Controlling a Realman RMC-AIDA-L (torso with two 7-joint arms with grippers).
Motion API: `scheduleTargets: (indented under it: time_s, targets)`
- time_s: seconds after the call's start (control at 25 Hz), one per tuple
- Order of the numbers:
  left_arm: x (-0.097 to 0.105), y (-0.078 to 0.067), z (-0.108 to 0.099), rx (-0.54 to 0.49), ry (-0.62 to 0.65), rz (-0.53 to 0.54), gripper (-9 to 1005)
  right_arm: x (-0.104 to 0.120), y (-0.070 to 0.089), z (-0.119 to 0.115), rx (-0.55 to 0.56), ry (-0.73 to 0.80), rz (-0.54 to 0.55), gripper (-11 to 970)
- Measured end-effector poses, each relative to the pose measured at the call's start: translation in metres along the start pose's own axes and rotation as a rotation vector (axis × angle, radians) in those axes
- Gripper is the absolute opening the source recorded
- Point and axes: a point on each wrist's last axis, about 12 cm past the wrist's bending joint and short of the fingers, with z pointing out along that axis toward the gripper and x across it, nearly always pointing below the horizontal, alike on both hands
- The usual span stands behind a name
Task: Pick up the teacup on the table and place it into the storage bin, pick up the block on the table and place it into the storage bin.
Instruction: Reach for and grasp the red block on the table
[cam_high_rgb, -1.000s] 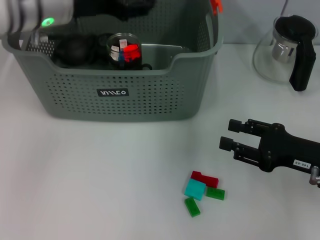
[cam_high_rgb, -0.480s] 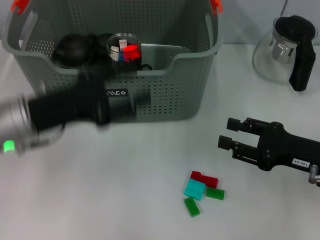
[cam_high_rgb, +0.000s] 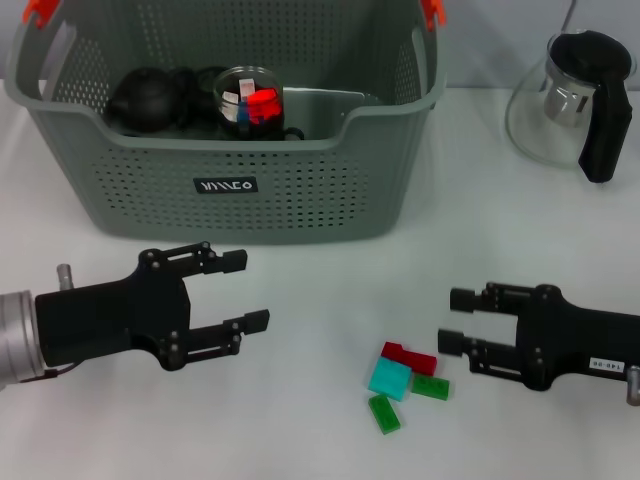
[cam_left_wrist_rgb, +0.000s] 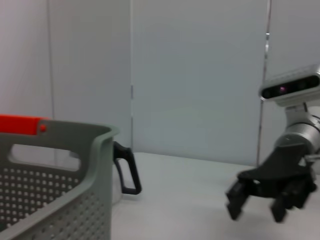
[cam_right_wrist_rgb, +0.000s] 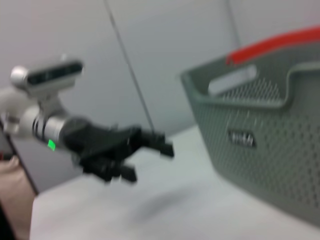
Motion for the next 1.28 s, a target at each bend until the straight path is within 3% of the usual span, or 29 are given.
scheduleTargets:
  time_s: [0.44, 0.88, 1.28]
  targets:
    - [0.001, 0.003, -0.001, -0.037, -0.007, -0.005, 690, -0.044, -0.017, 0.001, 0.0, 0.315, 0.016, 571]
    - [0.006, 0.006, -0.02, -0.149, -0.052, -0.047, 690, -0.084, -0.027, 0.054, -0.02, 0.632, -0.037, 568]
    - [0.01, 0.004, -0.02, -0.171, -0.062, -0.05, 691, -0.09, -0.02, 0.1, -0.006, 0.817, -0.148, 565]
